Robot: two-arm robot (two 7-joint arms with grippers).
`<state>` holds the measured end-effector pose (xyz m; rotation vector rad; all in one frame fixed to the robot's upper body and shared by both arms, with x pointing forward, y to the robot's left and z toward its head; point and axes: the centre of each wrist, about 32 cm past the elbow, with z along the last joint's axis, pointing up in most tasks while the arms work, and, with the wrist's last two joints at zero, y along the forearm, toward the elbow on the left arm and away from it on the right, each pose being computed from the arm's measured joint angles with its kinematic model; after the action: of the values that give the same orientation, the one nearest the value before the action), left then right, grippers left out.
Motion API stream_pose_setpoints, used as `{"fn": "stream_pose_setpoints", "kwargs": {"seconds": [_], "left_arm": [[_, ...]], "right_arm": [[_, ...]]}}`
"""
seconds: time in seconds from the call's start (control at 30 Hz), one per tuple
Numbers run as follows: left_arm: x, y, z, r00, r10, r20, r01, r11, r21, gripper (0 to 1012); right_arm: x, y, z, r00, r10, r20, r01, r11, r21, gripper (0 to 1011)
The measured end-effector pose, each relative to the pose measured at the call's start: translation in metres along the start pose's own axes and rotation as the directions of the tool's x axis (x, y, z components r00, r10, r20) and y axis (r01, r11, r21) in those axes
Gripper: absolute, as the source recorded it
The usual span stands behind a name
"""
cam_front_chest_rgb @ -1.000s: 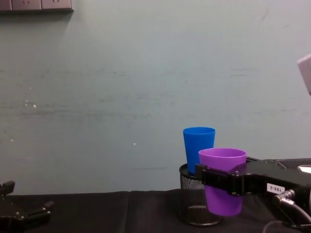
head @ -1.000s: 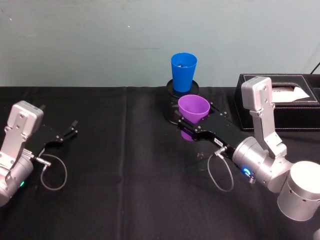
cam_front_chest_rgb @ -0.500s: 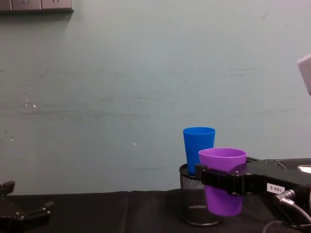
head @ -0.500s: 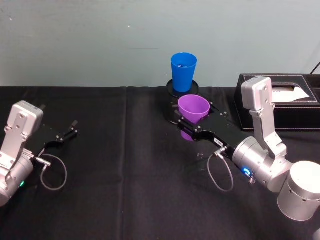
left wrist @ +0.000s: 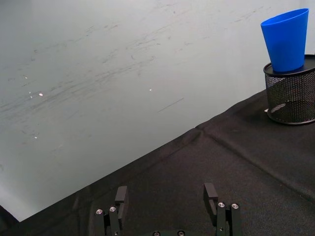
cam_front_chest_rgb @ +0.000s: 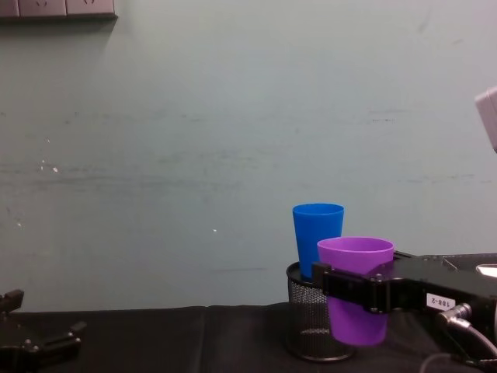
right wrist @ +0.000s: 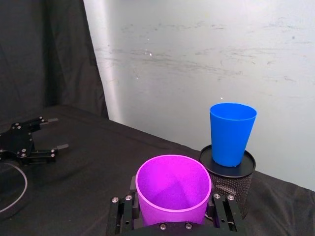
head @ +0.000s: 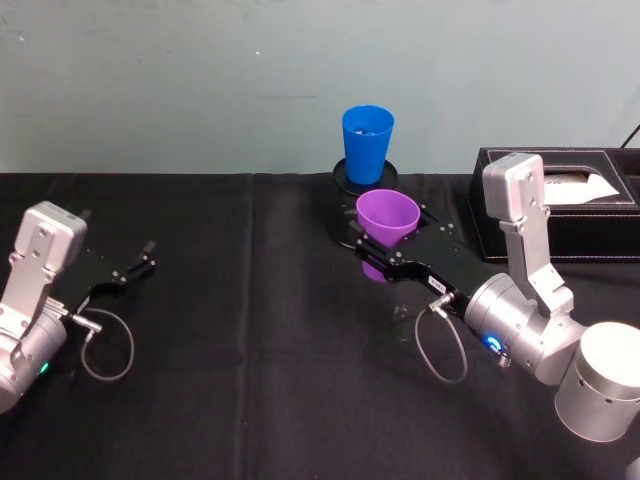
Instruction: Pick up one cup with a gripper and tap it against the other cup.
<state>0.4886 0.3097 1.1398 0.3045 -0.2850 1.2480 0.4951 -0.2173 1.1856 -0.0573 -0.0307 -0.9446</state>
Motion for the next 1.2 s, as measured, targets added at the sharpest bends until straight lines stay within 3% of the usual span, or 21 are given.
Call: {"fn": "stream_pose_setpoints", "kwargs": {"seconds": [1.2], "left_arm": [[0.0,0.0,0.0,1.0,0.0,0.0,0.0,1.0,0.0,1000]], "right_arm": [[0.0,0.0,0.0,1.0,0.0,0.0,0.0,1.0,0.0,731]]}}
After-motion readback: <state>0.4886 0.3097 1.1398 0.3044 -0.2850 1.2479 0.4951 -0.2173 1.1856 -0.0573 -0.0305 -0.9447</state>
